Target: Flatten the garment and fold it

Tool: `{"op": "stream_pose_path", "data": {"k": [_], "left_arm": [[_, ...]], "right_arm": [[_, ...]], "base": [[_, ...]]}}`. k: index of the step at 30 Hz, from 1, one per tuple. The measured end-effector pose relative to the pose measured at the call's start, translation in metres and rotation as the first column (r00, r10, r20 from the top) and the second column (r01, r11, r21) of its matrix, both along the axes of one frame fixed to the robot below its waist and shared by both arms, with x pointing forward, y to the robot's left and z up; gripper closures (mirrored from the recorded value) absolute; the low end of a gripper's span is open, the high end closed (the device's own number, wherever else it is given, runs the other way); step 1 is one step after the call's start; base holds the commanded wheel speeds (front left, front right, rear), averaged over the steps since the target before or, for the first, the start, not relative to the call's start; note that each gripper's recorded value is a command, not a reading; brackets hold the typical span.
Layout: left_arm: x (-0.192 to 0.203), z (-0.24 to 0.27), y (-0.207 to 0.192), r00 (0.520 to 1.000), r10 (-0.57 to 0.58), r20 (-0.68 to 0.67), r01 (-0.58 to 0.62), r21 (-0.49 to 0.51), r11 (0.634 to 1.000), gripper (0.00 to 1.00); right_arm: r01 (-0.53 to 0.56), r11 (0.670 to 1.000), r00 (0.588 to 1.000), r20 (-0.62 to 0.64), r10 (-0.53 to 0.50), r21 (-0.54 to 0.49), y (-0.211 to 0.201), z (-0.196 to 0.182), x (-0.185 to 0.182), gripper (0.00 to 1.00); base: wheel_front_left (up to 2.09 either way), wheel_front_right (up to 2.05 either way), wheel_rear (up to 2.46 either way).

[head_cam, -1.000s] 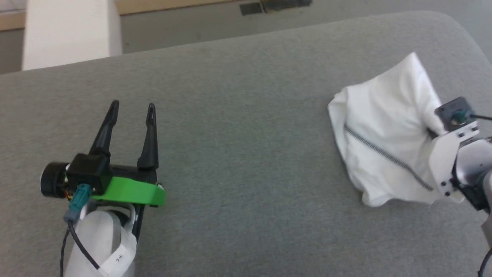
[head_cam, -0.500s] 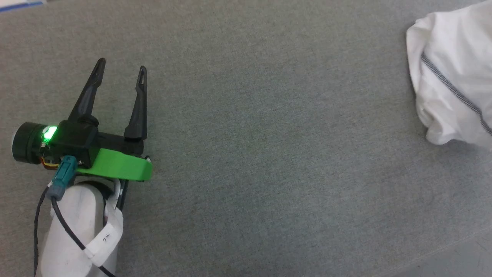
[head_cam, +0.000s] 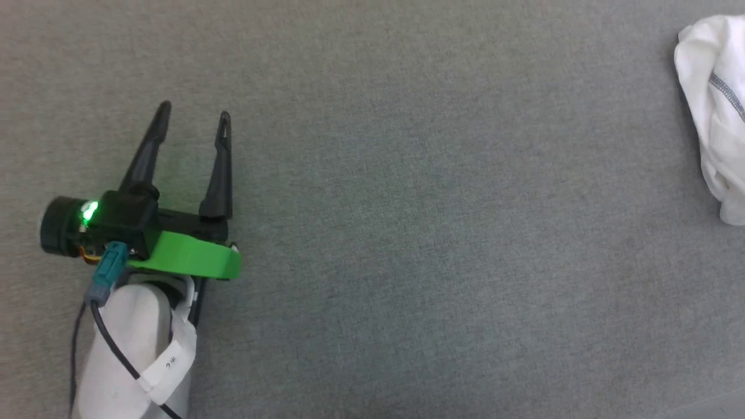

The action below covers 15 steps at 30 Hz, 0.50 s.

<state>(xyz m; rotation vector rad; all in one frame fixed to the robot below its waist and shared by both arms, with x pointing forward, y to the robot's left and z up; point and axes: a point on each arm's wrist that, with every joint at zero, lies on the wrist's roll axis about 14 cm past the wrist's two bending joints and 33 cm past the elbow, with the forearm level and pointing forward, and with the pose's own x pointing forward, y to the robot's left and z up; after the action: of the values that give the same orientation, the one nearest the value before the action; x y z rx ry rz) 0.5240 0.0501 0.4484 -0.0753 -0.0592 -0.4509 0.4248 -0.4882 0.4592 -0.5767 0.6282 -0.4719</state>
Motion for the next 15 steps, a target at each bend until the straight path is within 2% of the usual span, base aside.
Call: {"op": "stream_pose_path", "data": {"k": [3,7,10,15], "left_arm": [[-0.008,0.007,0.003,1.0,0.019,-0.005,-0.019,-0.019,1.0,0.0],[-0.025,0.014,0.009,0.998,0.051,-0.022,-0.051,-0.036,0.998,0.0],[-0.039,0.021,0.016,0.996,0.077,-0.035,-0.078,-0.042,0.996,0.0],[-0.061,0.041,0.028,0.993,0.116,-0.023,-0.118,-0.068,0.991,0.0]], "right_arm": [[-0.047,0.999,0.992,0.114,0.046,0.007,0.008,0.02,0.006,0.0],[-0.136,0.99,0.951,0.285,0.118,0.044,0.036,0.041,0.008,0.0],[-0.219,0.972,0.896,0.412,0.167,0.082,0.069,0.056,0.009,0.0],[-0.375,0.92,0.756,0.612,0.231,0.116,0.132,0.087,-0.006,0.0]], "base": [[0.0,0.0,0.0],[0.0,0.0,0.0],[0.0,0.0,0.0],[0.0,0.0,0.0]]}}
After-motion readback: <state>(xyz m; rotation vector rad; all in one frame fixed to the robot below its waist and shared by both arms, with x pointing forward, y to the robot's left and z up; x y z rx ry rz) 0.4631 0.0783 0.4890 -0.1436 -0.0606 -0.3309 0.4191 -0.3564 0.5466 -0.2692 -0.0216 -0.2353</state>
